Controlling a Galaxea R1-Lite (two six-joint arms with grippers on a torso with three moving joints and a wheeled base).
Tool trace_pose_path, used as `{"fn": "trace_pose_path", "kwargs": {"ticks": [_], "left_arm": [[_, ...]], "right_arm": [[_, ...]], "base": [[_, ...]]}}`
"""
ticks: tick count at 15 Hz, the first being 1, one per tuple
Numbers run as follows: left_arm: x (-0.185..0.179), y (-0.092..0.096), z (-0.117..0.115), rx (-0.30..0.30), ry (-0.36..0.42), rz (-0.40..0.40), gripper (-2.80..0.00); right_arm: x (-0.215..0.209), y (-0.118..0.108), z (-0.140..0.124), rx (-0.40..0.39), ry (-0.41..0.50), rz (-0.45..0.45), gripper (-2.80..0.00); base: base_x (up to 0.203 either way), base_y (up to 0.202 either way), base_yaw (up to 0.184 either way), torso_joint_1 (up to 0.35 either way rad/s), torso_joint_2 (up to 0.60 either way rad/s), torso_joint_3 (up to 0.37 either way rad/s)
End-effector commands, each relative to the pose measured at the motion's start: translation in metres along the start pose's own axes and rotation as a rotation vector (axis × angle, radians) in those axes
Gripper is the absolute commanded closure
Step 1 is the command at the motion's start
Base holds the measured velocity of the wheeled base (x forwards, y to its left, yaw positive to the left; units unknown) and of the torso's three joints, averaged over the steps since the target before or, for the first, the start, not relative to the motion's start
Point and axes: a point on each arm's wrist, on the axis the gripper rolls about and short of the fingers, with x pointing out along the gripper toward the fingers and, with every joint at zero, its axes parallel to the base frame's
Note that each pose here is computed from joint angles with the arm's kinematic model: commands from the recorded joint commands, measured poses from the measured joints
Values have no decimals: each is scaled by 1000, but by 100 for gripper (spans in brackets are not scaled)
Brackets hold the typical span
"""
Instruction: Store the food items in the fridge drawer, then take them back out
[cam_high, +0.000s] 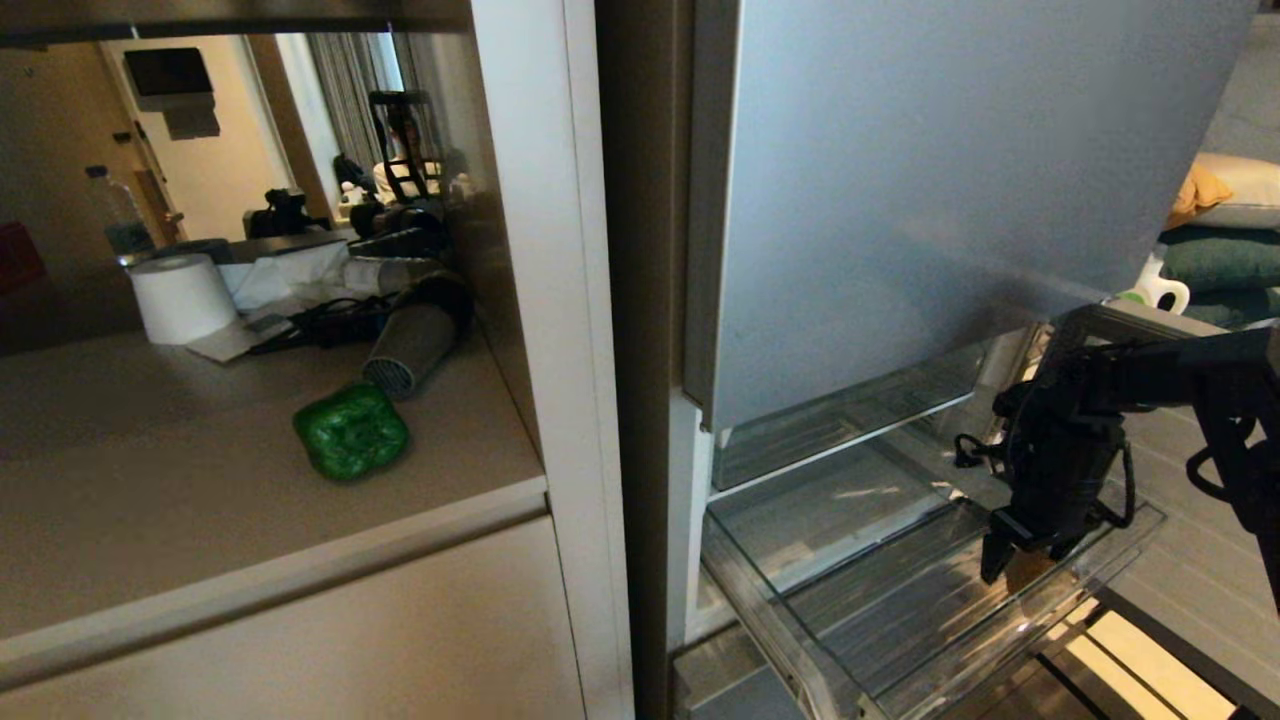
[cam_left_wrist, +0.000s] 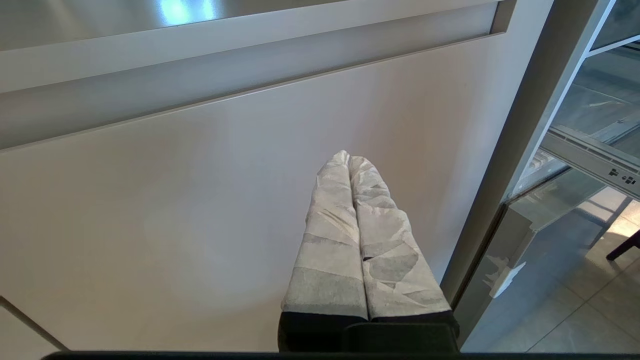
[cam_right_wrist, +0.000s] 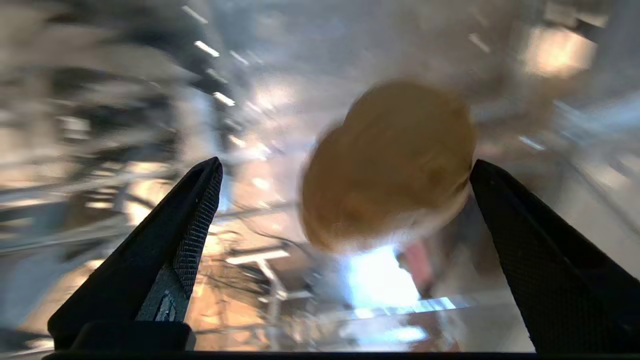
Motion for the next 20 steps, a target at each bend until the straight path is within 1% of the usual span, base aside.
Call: {"fn": "trace_pose_path", "kwargs": {"ticks": [1, 4, 5, 6, 7, 9, 10, 20], "left_arm": [[1, 0, -3, 0, 12, 0, 0], [1, 0, -3, 0, 12, 0, 0], [1, 0, -3, 0, 12, 0, 0], [1, 0, -3, 0, 12, 0, 0], [1, 0, -3, 0, 12, 0, 0], [1, 0, -3, 0, 12, 0, 0], [1, 0, -3, 0, 12, 0, 0], [1, 0, -3, 0, 12, 0, 0]], "right_arm": [[-3, 7, 2, -9, -18, 47, -280], [-15, 23, 6, -2, -76, 132, -280], [-19, 26, 7, 3, -96, 153, -280], [-24, 27, 8, 1, -114, 152, -280], [-28, 28, 7, 1, -118, 133, -280], [-29, 25, 6, 4, -85, 15, -280], [-27, 24, 6, 7, -67, -16, -280], [1, 24, 6, 5, 31, -4, -280]], "base": [[0, 0, 0, 0, 0, 0], [0, 0, 0, 0, 0, 0], [0, 0, 0, 0, 0, 0], [0, 0, 0, 0, 0, 0], [0, 0, 0, 0, 0, 0], [0, 0, 0, 0, 0, 0], [0, 0, 0, 0, 0, 0], [0, 0, 0, 0, 0, 0]]}}
